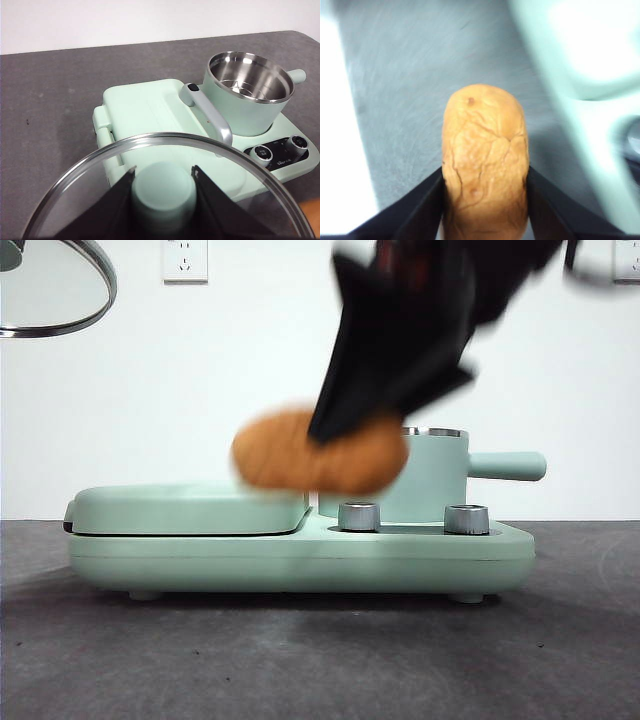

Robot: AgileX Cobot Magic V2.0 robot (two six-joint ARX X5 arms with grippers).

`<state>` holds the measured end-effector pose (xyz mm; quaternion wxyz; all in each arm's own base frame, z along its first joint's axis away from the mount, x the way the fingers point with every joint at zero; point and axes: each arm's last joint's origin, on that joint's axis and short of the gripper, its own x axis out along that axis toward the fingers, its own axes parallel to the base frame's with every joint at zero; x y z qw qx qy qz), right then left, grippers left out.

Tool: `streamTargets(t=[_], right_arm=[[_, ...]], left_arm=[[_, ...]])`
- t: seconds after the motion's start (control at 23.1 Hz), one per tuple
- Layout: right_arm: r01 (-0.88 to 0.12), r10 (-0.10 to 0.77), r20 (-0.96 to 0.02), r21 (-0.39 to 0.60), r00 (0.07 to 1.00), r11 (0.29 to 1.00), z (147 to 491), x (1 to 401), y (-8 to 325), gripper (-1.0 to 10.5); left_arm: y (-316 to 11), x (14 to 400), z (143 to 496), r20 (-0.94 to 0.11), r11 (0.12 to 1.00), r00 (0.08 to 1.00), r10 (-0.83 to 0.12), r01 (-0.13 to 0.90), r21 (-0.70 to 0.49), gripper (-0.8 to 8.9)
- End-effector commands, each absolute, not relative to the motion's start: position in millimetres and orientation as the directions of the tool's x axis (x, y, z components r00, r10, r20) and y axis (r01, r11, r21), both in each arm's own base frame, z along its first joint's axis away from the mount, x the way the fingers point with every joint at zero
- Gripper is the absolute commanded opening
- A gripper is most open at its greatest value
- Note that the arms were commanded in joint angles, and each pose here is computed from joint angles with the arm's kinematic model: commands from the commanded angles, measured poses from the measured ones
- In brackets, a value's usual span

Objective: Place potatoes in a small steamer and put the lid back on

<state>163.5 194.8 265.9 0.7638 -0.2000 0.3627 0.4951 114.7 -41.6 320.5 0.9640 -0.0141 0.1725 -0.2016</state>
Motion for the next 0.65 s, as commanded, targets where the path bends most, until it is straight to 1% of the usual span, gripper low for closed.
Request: streamTargets(t=[0.04, 0.09, 0.13, 0.35, 0.48, 0.65], right_arm=[[-0.795, 0.557, -0.766, 0.100, 0.321, 0.598, 299.5, 169.0, 190.0, 1.8], [-0.743, 0.531, -0.766, 0.106, 0.363, 0.661, 315.5, 173.0, 185.3, 1.8], [-0.724, 0.527, -0.760, 0.109, 0.381, 0.681, 325.3, 176.2, 183.3, 1.8], [-0.668, 0.534, -0.703, 0.112, 0.470, 0.736, 360.5, 197.9, 175.4, 1.8], [-0.624, 0.506, -0.695, 0.104, 0.511, 0.774, 367.5, 221.5, 170.9, 1.8], [-0.578, 0.439, -0.716, 0.061, 0.542, 0.814, 362.0, 259.5, 167.4, 1.8]], left_arm=[[-41.7, 114.6, 327.8, -0.284, 0.917, 0.873, -0.397, 0.388, -0.092, 0.09], [-41.7, 114.6, 327.8, -0.283, 0.917, 0.873, -0.397, 0.387, -0.093, 0.09], [-41.7, 114.6, 327.8, -0.283, 0.917, 0.873, -0.397, 0.387, -0.093, 0.09], [-41.7, 114.6, 327.9, -0.282, 0.917, 0.873, -0.397, 0.388, -0.092, 0.09], [-41.8, 114.7, 327.9, -0.283, 0.917, 0.873, -0.397, 0.388, -0.093, 0.09], [-41.8, 114.7, 327.9, -0.282, 0.917, 0.873, -0.397, 0.388, -0.093, 0.09]])
